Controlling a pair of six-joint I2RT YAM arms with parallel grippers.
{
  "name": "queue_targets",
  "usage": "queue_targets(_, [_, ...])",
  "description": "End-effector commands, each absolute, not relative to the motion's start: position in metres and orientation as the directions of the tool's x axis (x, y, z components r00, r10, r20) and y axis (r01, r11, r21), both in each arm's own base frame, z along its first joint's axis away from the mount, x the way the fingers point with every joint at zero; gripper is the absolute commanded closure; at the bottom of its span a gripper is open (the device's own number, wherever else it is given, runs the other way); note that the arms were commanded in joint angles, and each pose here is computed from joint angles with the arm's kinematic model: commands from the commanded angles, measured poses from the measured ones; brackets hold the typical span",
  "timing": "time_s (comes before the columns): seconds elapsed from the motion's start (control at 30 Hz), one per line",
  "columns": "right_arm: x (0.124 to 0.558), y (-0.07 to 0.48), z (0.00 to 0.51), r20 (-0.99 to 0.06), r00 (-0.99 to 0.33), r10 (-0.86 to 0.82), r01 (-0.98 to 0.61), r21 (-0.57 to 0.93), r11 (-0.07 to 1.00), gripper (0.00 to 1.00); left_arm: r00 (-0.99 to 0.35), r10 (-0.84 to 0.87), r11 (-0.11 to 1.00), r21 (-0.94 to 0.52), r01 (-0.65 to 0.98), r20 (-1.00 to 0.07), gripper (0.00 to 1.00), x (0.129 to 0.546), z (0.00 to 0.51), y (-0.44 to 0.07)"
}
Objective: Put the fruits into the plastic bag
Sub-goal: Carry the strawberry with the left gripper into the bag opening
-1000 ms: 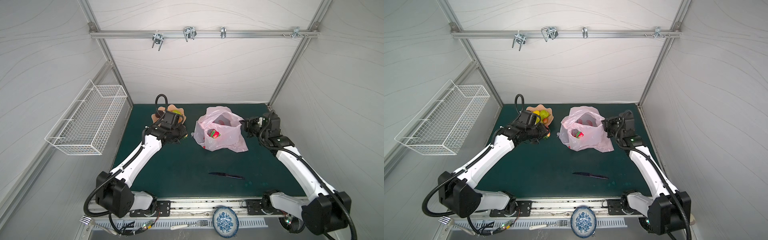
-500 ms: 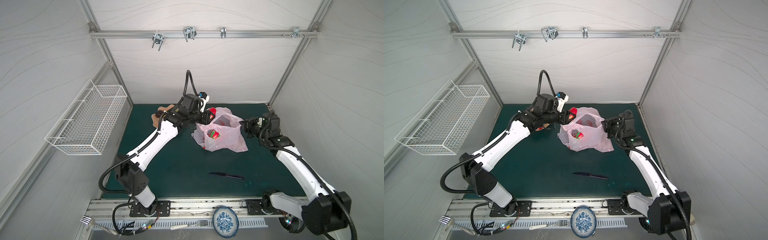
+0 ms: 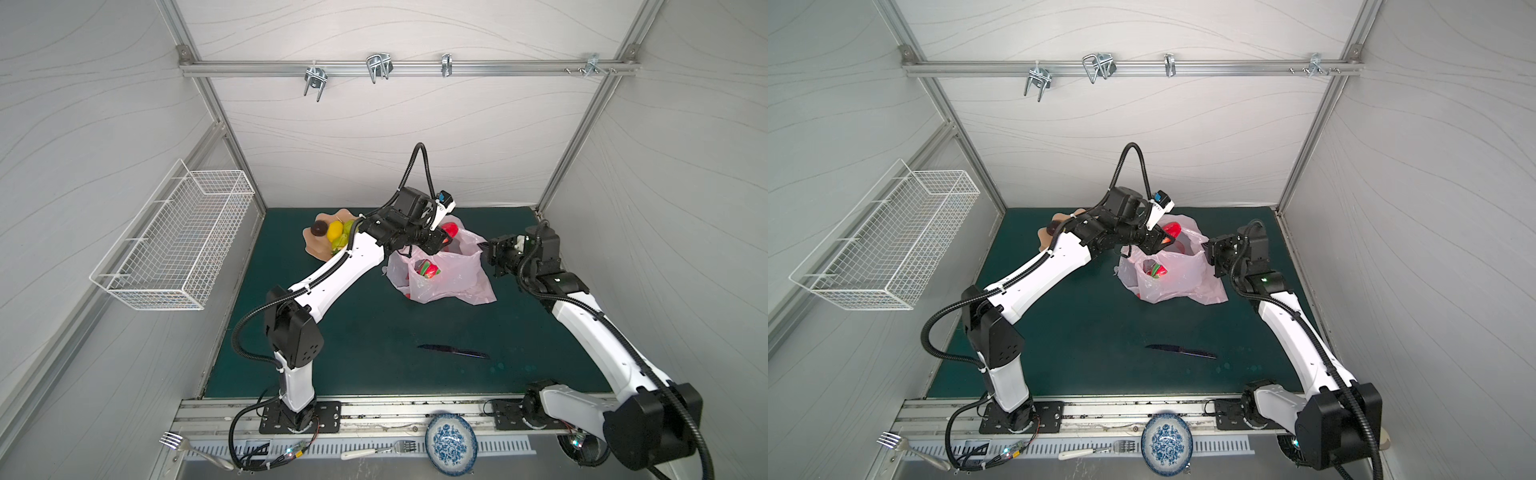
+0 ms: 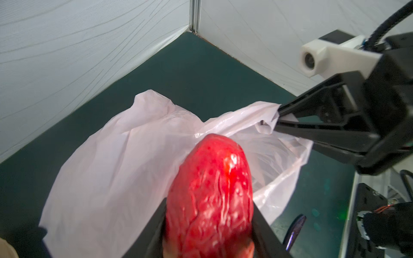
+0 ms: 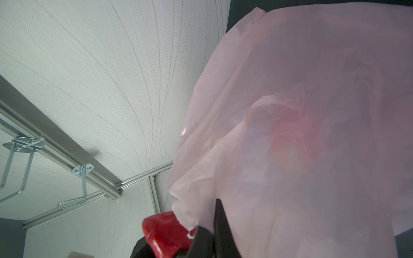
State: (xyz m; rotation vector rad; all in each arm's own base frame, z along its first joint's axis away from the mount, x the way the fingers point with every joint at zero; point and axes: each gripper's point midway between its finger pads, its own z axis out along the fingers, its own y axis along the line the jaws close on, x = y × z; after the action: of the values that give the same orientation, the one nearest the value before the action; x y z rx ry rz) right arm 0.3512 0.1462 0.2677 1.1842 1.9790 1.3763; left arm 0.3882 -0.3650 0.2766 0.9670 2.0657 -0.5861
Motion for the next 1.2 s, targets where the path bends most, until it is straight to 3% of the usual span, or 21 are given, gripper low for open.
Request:
queue_targets(0.0, [0.351, 0.146, 0.27, 0.116, -0.531, 0.84, 0.391, 0.912, 0.122, 1.0, -0.356, 0.486, 0.641, 0.048, 0.766, -0.798, 0.81, 0.412, 0.273, -0.36])
queue_targets(0.13, [0.351, 0.148, 0.273, 0.112, -0.539, 0.835, 0.383, 0.915, 0.124, 1.0, -0.397, 0.46, 0.715, 0.066, 0.696, -0.794, 0.8, 0.445, 0.259, -0.34])
queue_targets(0.3, [0.351, 0.149, 0.275, 0.112, -0.546, 0.83, 0.381, 0.916, 0.126, 1.0, -0.424, 0.477, 0.726, 0.073, 0.684, -0.77, 0.81, 0.459, 0.237, -0.317])
queue_targets(0.6, [0.356, 0.154, 0.277, 0.12, -0.555, 0.823, 0.379, 0.917, 0.122, 1.0, -0.482, 0.53, 0.687, 0.02, 0.727, -0.698, 0.81, 0.421, 0.177, -0.316])
queue_targets(0.77, [0.357, 0.154, 0.276, 0.121, -0.548, 0.828, 0.385, 0.915, 0.122, 1.0, -0.471, 0.545, 0.641, -0.019, 0.768, -0.694, 0.8, 0.377, 0.174, -0.33])
queue_targets(0.97, [0.357, 0.155, 0.275, 0.117, -0.545, 0.831, 0.394, 0.91, 0.13, 1.0, -0.511, 0.471, 0.661, -0.096, 0.745, -0.719, 0.79, 0.333, 0.179, -0.338])
queue_targets(1.17, [0.356, 0.159, 0.272, 0.116, -0.547, 0.829, 0.398, 0.907, 0.135, 1.0, -0.548, 0.425, 0.673, -0.153, 0.723, -0.721, 0.78, 0.316, 0.175, -0.354])
